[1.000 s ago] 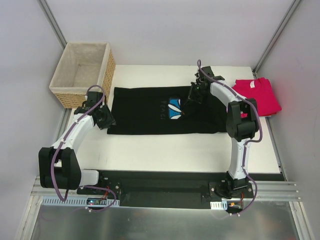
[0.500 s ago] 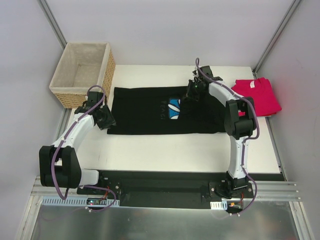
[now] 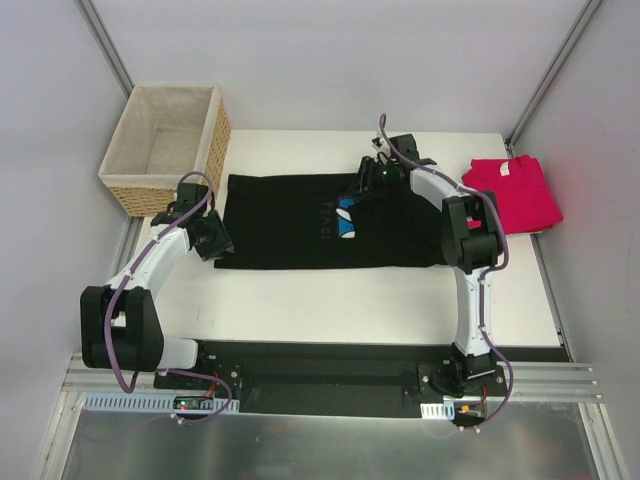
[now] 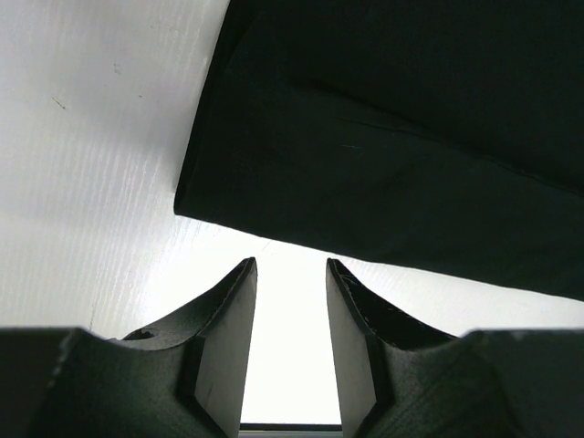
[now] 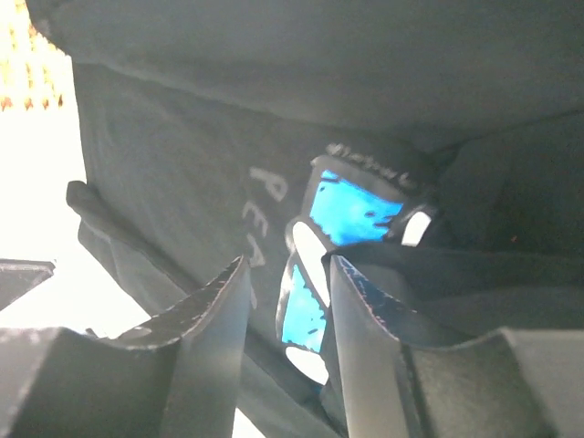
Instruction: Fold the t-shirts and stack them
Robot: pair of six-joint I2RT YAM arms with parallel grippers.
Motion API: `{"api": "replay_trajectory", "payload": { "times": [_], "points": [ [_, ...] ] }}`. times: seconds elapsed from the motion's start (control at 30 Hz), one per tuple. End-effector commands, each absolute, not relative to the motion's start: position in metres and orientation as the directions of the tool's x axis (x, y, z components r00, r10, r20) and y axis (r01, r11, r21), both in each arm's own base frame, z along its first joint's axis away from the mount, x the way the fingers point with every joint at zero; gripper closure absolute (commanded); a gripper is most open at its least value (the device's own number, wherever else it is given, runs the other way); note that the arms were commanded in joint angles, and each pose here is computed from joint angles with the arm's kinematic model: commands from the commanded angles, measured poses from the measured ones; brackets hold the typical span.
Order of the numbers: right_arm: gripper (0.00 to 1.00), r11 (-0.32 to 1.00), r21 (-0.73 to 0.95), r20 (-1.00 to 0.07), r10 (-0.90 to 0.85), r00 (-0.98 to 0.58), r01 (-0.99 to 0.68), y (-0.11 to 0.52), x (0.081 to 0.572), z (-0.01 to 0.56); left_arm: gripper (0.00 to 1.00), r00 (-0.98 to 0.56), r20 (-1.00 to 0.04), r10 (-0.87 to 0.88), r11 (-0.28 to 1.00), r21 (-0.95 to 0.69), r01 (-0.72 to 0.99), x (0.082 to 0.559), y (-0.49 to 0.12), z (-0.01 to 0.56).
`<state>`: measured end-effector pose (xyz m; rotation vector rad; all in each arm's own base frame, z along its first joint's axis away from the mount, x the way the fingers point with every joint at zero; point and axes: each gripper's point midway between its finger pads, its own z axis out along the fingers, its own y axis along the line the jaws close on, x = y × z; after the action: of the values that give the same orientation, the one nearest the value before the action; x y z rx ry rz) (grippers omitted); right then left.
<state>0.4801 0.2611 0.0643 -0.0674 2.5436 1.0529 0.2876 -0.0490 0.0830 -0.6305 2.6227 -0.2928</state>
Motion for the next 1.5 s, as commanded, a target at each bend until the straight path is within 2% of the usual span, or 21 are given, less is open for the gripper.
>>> {"api": "replay_trajectory", "payload": {
  "times": [0.0, 0.03, 0.1, 0.13, 0.17, 0.2, 0.23, 0.33, 0.4, 0.43, 0.5, 0.6, 0.83, 1.13, 1.2, 1.23, 1.33, 1.47],
  "points": [
    [0.55, 0.649, 0.605, -0.661, 0.087, -0.745, -0.461, 0.270, 0.491, 0.164, 0.64, -0.820, -0.350, -0.453, 0.882, -0.309, -0.355, 0.289, -0.054, 0.085],
    [0.55, 0.651, 0.570, -0.718, 0.097, -0.690, -0.502, 0.266, 0.486, 0.200, 0.64, -0.819, -0.348, -0.456, 0.879, -0.316, -0.356, 0.289, -0.056, 0.086],
    [0.54, 0.707, 0.498, -0.778, 0.111, -0.618, -0.501, 0.249, 0.487, 0.229, 0.64, -0.816, -0.352, -0.458, 0.878, -0.320, -0.355, 0.291, -0.056, 0.088],
    [0.52, 0.730, 0.477, -0.797, 0.123, -0.592, -0.490, 0.238, 0.479, 0.252, 0.64, -0.814, -0.353, -0.462, 0.876, -0.323, -0.358, 0.292, -0.056, 0.089],
    [0.48, 0.759, 0.466, -0.794, 0.133, -0.593, -0.454, 0.227, 0.477, 0.254, 0.64, -0.810, -0.359, -0.463, 0.875, -0.328, -0.355, 0.293, -0.057, 0.092],
    [0.48, 0.778, 0.482, -0.776, 0.165, -0.609, -0.403, 0.209, 0.477, 0.256, 0.65, -0.808, -0.361, -0.465, 0.874, -0.332, -0.354, 0.294, -0.057, 0.094],
    [0.48, 0.799, 0.512, -0.704, 0.179, -0.687, -0.316, 0.194, 0.464, 0.243, 0.65, -0.806, -0.366, -0.465, 0.874, -0.334, -0.352, 0.294, -0.057, 0.095],
    [0.49, 0.833, 0.545, -0.548, 0.268, -0.792, -0.096, 0.141, 0.439, 0.215, 0.65, -0.799, -0.382, -0.464, 0.874, -0.346, -0.341, 0.295, -0.058, 0.102],
    [0.48, 0.899, 0.433, -0.480, 0.292, -0.827, 0.066, 0.091, 0.418, 0.182, 0.65, -0.803, -0.376, -0.463, 0.872, -0.354, -0.337, 0.292, -0.060, 0.101],
    [0.48, 0.911, 0.391, -0.388, 0.292, -0.874, 0.131, 0.078, 0.393, 0.165, 0.65, -0.801, -0.379, -0.464, 0.871, -0.357, -0.336, 0.290, -0.060, 0.102],
    [0.49, 0.928, 0.315, -0.302, 0.295, -0.906, 0.197, 0.053, 0.366, 0.133, 0.65, -0.804, -0.371, -0.465, 0.871, -0.352, -0.342, 0.285, -0.059, 0.097],
    [0.48, 0.927, 0.289, -0.225, 0.311, -0.923, 0.241, 0.038, 0.341, 0.107, 0.65, -0.808, -0.367, -0.461, 0.873, -0.352, -0.338, 0.280, -0.060, 0.095],
    [0.51, 0.934, 0.264, -0.154, 0.287, -0.945, 0.241, 0.033, 0.321, 0.083, 0.65, -0.811, -0.369, -0.454, 0.873, -0.366, -0.323, 0.277, -0.062, 0.097],
    [0.55, 0.967, 0.158, -0.183, 0.228, -0.956, 0.201, 0.020, 0.321, 0.075, 0.66, -0.807, -0.376, -0.455, 0.870, -0.379, -0.314, 0.275, -0.064, 0.101],
    [0.59, 0.966, 0.189, -0.206, 0.214, -0.955, 0.176, 0.025, 0.330, 0.073, 0.66, -0.805, -0.381, -0.455, 0.870, -0.381, -0.312, 0.275, -0.064, 0.103],
    [0.72, 0.960, 0.231, -0.208, 0.205, -0.956, 0.156, 0.032, 0.333, 0.073, 0.66, -0.802, -0.385, -0.457, 0.870, -0.381, -0.313, 0.274, -0.063, 0.104],
    [0.90, 0.939, 0.326, -0.241, 0.195, -0.951, 0.110, 0.050, 0.345, 0.075, 0.66, -0.799, -0.391, -0.457, 0.870, -0.381, -0.312, 0.274, -0.063, 0.105],
    [0.96, 0.926, 0.368, -0.262, 0.188, -0.947, 0.082, 0.064, 0.355, 0.086, 0.67, -0.799, -0.384, -0.464, 0.867, -0.385, -0.318, 0.275, -0.064, 0.105]
  ]
}}
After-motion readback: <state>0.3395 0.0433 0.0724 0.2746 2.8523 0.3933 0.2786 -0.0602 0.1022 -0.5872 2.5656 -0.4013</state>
